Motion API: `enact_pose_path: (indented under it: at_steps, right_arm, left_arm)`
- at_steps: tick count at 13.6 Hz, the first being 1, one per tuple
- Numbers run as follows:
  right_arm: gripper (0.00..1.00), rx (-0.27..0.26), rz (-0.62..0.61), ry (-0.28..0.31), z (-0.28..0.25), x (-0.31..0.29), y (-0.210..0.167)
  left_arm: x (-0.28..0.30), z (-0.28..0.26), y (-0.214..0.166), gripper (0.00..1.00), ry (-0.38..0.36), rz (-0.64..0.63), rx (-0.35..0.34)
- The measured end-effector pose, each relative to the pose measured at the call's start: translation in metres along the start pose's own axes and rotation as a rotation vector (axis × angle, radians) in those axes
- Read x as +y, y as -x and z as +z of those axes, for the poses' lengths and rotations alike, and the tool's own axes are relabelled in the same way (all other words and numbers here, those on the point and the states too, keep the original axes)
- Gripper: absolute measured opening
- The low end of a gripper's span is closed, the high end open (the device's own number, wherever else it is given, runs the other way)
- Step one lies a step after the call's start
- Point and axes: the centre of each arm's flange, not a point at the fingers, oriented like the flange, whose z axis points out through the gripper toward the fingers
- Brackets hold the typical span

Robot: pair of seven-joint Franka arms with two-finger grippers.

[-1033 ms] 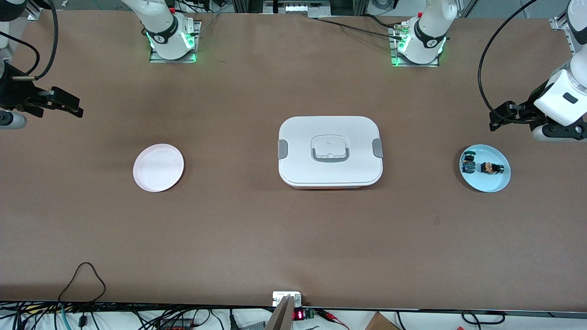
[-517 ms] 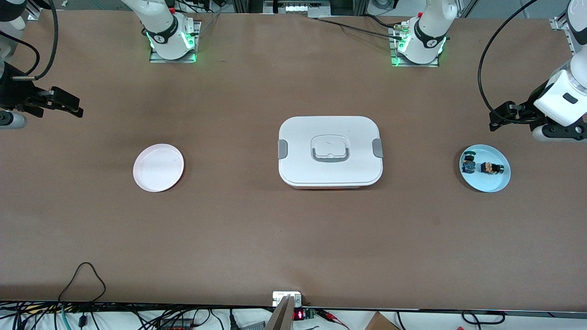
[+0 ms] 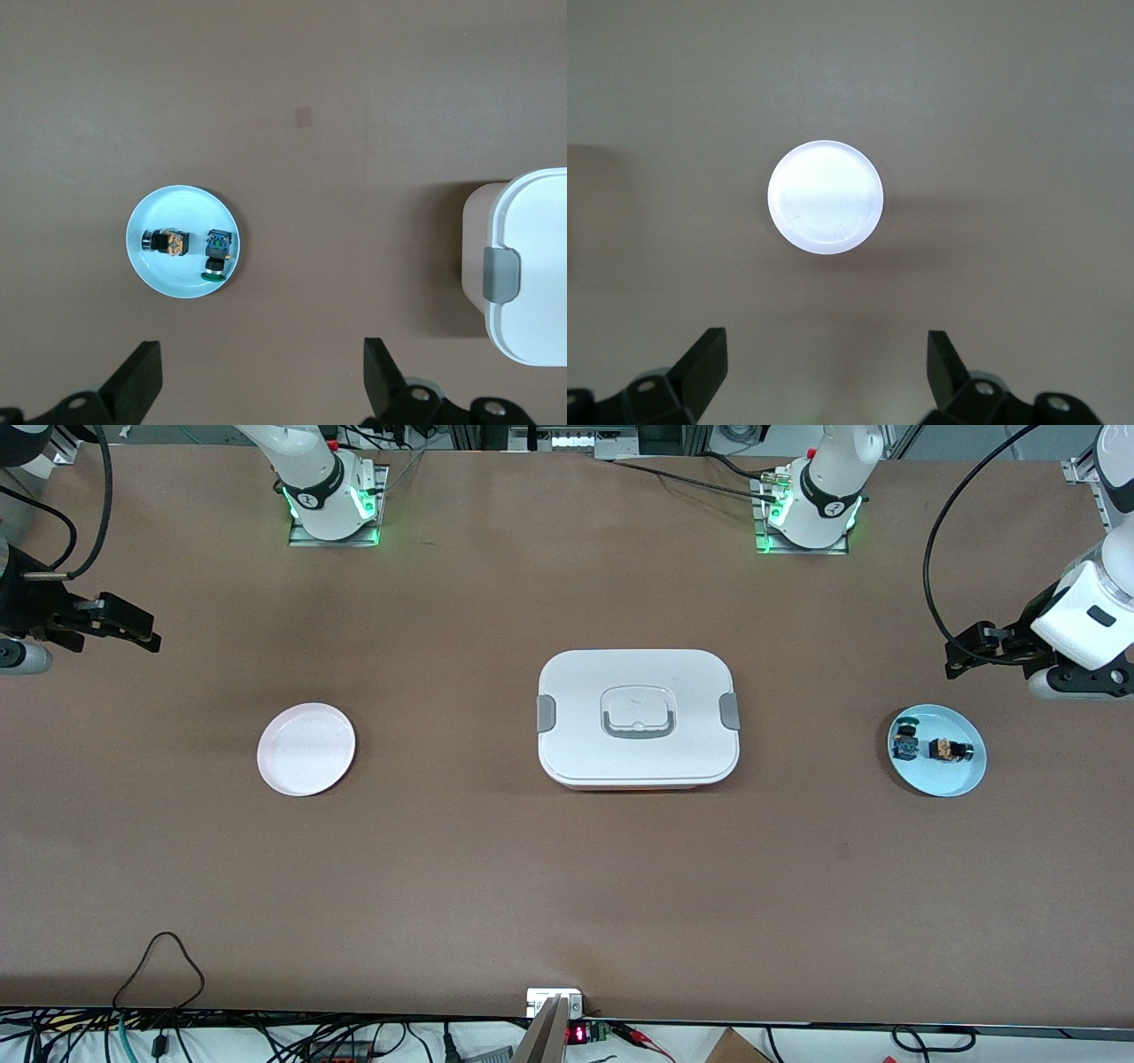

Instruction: Transfer orange switch to right arm and place

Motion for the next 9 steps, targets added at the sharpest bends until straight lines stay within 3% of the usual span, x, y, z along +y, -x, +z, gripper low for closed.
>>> enact_pose_path:
  at_steps: [4, 9]
  right_arm:
    - [1.0, 0.0, 0.0, 0.0, 0.0, 0.0, 0.0]
    - [1.0, -0.001, 0.0, 0.0, 0.0, 0.0, 0.0]
  left_arm:
    - [0.0, 0.003, 0.003, 1.0, 0.0, -0.005, -0.03]
    - [0.0, 0.014, 0.011, 1.0, -0.004, -0.053, -0.131]
